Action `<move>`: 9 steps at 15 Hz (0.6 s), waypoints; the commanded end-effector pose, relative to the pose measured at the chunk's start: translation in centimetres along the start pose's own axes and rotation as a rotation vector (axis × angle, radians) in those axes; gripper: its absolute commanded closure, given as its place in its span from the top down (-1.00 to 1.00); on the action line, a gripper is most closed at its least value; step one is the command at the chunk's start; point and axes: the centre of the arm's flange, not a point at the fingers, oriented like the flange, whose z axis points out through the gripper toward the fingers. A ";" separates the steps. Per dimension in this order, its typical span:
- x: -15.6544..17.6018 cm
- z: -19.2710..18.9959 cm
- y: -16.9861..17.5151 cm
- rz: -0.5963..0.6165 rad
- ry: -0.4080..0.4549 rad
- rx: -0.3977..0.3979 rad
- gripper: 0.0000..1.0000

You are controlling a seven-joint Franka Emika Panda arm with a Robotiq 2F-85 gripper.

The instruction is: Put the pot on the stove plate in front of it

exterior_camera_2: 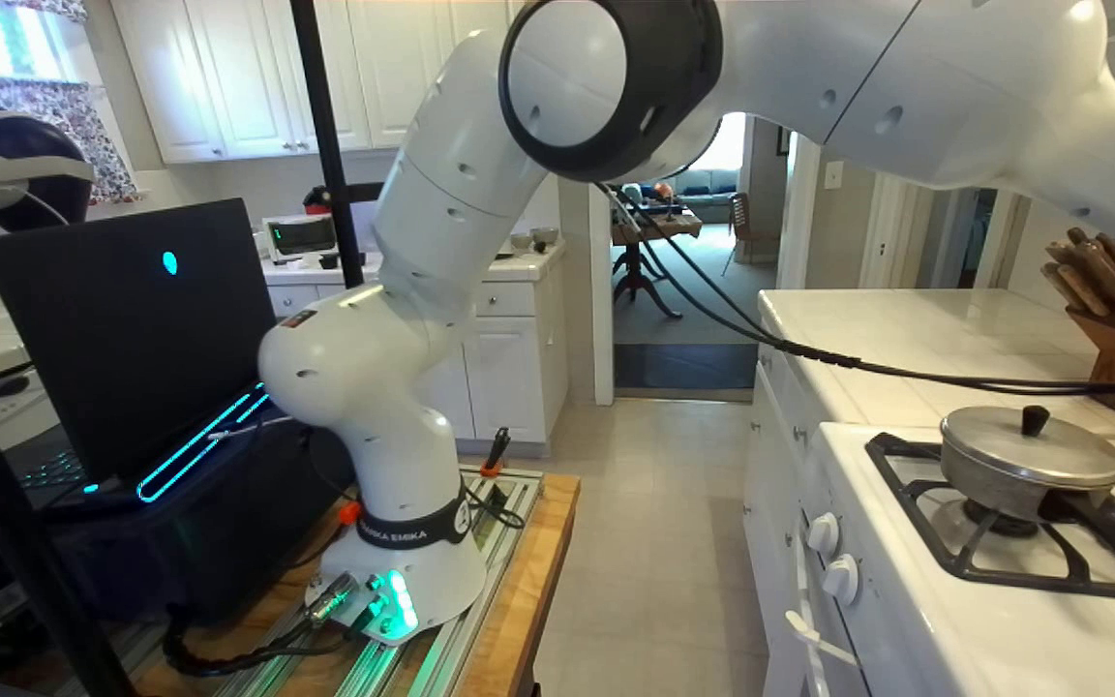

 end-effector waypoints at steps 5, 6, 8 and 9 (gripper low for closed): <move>1.5 1.3 -3.4 0.180 0.024 -0.032 -0.85; 1.7 1.2 -3.6 0.193 0.029 -0.034 -0.85; 2.0 1.0 -4.1 0.213 0.027 -0.035 -0.85; 2.2 1.0 -4.2 0.222 0.024 -0.036 -0.85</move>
